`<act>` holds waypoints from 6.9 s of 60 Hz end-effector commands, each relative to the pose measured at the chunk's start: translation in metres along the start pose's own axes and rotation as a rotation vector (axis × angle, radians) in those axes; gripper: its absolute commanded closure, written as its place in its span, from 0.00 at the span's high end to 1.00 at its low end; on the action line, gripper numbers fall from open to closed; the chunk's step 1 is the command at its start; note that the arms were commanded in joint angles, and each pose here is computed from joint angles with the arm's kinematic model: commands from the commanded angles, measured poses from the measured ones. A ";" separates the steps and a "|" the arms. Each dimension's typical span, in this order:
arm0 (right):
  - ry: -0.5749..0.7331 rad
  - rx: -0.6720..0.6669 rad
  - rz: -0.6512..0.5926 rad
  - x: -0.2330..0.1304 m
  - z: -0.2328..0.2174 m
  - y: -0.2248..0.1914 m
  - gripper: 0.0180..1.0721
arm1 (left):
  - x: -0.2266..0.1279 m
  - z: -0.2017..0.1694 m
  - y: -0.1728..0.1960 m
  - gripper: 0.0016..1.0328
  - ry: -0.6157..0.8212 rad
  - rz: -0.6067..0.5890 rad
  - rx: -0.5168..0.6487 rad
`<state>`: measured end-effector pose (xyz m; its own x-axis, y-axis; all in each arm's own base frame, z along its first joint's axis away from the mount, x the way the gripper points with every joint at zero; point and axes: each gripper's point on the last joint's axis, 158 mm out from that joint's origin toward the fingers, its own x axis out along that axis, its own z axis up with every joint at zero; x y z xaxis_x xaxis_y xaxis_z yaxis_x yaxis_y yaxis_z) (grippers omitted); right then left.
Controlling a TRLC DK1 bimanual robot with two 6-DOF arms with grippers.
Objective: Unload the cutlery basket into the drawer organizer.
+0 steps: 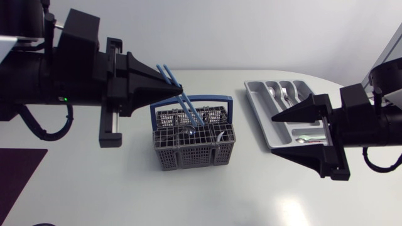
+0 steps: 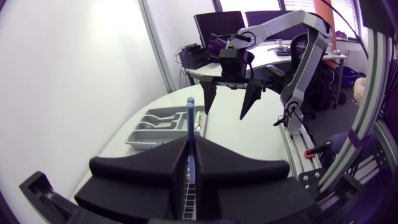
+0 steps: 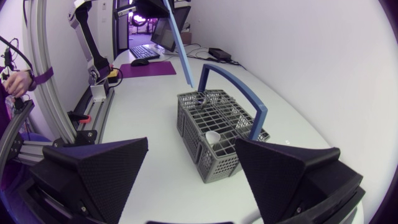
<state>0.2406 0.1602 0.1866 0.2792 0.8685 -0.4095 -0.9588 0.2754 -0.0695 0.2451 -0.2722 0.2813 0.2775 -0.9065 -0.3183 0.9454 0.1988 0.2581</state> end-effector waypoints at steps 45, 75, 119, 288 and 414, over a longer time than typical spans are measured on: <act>-0.051 0.061 0.225 0.057 0.029 0.027 0.89 | 0.061 0.012 -0.030 0.03 -0.022 -0.262 -0.200; -0.059 0.009 0.247 0.072 0.034 0.035 0.51 | 0.065 0.019 -0.037 0.03 -0.033 -0.294 -0.213; -0.037 -0.015 0.266 0.081 0.029 0.044 0.05 | 0.062 0.017 -0.033 0.03 -0.044 -0.303 -0.226; 0.320 0.536 -0.457 -0.003 -0.119 -0.176 0.05 | 0.005 -0.026 0.009 0.96 0.053 0.022 -0.190; 0.218 0.231 -0.536 0.007 -0.056 -0.137 0.75 | 0.029 -0.094 -0.023 0.95 0.290 0.029 0.045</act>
<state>0.3855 0.0991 0.1473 0.6888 0.4706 -0.5514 -0.6098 0.7875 -0.0897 0.2481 -0.2670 0.1921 0.3595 -0.7679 -0.5301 0.9273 0.2305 0.2950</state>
